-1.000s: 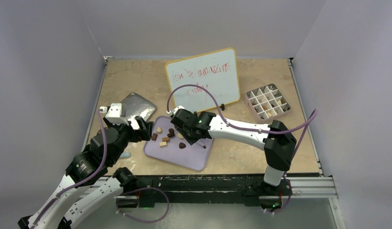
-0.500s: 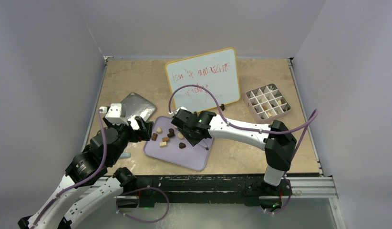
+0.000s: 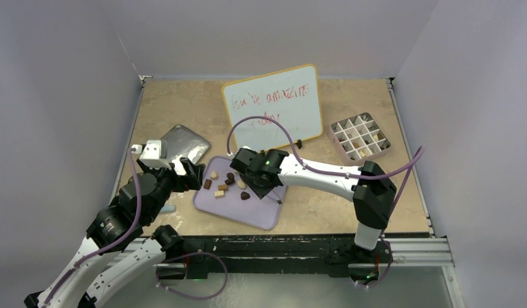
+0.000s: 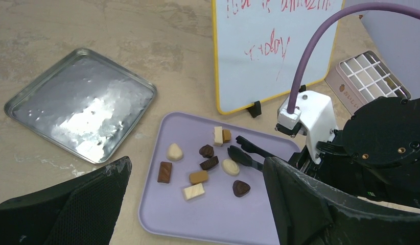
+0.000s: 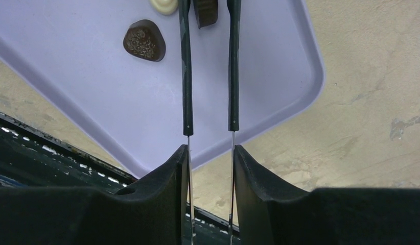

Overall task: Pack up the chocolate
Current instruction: Pick up the fake chocolate from the plate.

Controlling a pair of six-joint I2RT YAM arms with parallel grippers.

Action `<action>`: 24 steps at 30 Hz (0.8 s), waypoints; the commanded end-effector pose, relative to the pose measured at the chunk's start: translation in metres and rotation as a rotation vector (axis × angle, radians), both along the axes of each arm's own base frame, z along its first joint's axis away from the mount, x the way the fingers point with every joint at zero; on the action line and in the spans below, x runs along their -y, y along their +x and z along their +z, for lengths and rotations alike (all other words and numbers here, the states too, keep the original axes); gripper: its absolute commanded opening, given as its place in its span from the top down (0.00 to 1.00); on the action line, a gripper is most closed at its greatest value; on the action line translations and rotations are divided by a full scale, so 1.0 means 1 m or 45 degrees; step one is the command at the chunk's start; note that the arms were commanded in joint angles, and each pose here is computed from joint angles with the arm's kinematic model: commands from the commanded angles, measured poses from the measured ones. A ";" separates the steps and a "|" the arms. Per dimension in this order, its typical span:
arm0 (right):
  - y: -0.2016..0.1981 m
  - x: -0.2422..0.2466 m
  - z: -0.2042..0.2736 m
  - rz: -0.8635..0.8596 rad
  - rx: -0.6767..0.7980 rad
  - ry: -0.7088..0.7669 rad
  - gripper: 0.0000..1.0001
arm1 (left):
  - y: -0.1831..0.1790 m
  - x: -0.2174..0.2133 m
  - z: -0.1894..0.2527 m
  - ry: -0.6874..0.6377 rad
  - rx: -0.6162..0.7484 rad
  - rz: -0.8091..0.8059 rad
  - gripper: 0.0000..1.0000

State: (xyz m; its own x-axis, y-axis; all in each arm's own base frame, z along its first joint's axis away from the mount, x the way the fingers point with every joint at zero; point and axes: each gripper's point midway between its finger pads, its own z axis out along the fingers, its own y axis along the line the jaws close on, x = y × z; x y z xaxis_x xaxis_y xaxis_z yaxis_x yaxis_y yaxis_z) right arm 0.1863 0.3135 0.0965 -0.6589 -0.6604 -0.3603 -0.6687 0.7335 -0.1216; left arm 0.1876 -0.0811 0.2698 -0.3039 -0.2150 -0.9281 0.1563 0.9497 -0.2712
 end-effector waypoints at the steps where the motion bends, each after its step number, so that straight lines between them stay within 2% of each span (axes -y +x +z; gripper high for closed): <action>1: -0.005 -0.001 0.011 -0.005 -0.015 0.042 0.65 | 0.002 -0.002 0.001 0.000 0.014 0.022 0.00; 6: -0.001 0.003 0.015 -0.023 0.015 0.024 0.70 | 0.003 -0.002 0.001 0.002 0.014 0.022 0.00; 13: -0.005 0.015 0.027 -0.062 0.038 0.059 0.84 | 0.002 -0.002 0.002 -0.001 0.016 0.019 0.00; 18: -0.010 0.025 0.039 -0.076 0.045 0.076 0.87 | 0.003 -0.001 0.001 0.003 0.012 0.013 0.00; 24: 0.009 0.052 0.055 -0.162 0.128 0.019 0.89 | 0.003 0.000 0.000 0.005 0.008 0.009 0.00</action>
